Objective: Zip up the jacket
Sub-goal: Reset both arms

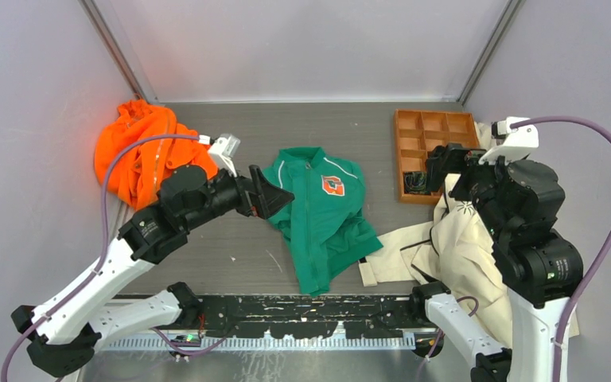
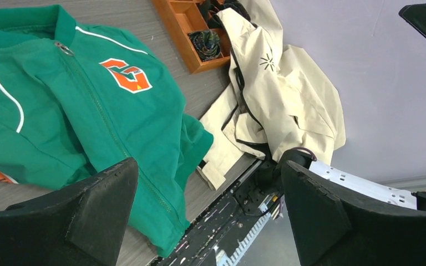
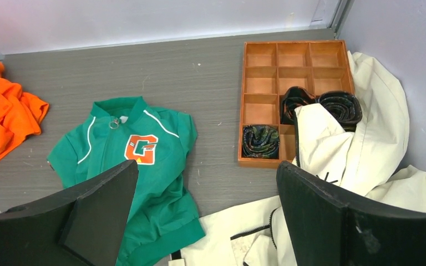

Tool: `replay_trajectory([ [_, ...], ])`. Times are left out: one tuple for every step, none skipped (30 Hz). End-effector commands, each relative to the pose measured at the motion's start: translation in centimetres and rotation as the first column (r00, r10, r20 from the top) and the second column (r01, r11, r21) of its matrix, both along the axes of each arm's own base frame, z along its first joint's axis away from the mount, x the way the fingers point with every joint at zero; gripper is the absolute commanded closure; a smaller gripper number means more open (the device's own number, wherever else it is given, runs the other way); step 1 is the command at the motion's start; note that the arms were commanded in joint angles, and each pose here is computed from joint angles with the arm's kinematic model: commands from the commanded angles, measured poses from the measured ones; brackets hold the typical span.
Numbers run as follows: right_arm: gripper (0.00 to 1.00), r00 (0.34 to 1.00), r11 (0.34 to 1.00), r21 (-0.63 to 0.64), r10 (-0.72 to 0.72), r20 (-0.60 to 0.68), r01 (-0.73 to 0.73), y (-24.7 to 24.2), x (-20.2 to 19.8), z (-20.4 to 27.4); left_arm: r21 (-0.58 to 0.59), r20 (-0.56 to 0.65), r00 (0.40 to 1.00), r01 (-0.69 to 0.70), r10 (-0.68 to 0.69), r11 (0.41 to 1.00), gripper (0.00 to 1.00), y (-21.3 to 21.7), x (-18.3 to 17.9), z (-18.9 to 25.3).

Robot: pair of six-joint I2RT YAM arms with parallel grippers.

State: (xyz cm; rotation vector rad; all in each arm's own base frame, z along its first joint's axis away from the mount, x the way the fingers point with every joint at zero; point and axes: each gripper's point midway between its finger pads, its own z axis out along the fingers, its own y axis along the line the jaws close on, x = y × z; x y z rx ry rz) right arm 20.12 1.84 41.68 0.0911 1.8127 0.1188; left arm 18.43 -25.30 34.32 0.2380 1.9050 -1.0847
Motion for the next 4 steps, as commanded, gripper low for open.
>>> replay_trajectory([
  [0.00, 0.998, 1.000, -0.009, 0.012, 0.057, -0.011, 0.14, 0.78, 1.41, -0.045, 0.053, 0.998, -0.014, 0.016, 0.999, 0.01, -0.09, 0.59, 1.52],
  [0.00, 0.999, 1.000, -0.012, 0.010, 0.051, -0.009, 0.11, 0.94, 1.26, -0.038, 0.053, 0.998, -0.016, 0.018, 0.999, 0.01, -0.16, 0.74, 1.37],
  [0.00, 0.999, 1.000, -0.017, 0.011, 0.044, -0.010, 0.12, 1.08, 1.10, -0.030, 0.052, 0.999, -0.015, 0.016, 0.999, 0.01, -0.26, 0.85, 1.21],
  [0.00, 0.999, 1.000, -0.022, 0.018, 0.040, -0.017, 0.21, 1.22, 0.99, -0.025, 0.054, 0.998, -0.011, 0.013, 1.000, 0.01, -0.35, 0.90, 1.16],
])
